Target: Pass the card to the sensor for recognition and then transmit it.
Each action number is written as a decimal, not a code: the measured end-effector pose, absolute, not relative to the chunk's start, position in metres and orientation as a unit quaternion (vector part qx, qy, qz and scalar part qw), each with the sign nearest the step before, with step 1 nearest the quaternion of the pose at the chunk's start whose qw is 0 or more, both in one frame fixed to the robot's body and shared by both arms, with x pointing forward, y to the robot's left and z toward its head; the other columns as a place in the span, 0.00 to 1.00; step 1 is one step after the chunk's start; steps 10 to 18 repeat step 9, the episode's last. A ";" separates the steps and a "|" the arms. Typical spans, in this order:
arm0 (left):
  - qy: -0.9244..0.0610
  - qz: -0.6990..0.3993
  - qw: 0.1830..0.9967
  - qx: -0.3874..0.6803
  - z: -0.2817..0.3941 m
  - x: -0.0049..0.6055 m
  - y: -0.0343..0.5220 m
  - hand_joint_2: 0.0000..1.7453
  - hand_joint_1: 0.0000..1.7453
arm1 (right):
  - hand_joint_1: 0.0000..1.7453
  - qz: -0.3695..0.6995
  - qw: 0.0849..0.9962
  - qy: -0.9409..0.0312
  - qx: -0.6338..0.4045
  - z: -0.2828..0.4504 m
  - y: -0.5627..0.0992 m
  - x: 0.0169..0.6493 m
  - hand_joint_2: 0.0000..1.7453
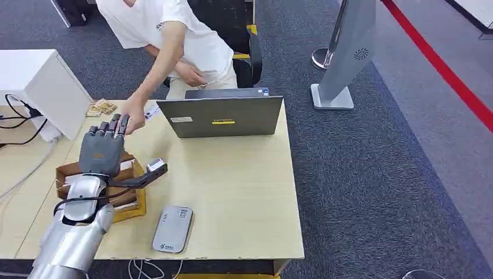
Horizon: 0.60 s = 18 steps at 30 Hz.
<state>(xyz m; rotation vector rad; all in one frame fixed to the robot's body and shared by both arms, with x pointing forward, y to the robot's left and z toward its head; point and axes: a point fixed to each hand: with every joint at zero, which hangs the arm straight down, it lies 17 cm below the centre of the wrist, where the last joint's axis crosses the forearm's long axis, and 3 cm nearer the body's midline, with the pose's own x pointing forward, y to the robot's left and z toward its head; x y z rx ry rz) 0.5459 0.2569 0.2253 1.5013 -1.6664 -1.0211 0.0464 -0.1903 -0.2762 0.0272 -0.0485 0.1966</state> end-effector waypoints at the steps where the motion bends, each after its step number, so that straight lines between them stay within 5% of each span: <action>1: -0.638 -0.391 0.333 0.574 0.225 0.546 0.257 1.00 0.00 | 0.00 0.098 0.995 -0.024 0.013 -0.276 -0.190 0.046 1.00; 18: -0.640 -0.390 0.363 0.553 0.218 0.535 0.254 1.00 0.00 | 0.00 0.092 0.995 -0.023 0.009 -0.277 -0.192 0.045 1.00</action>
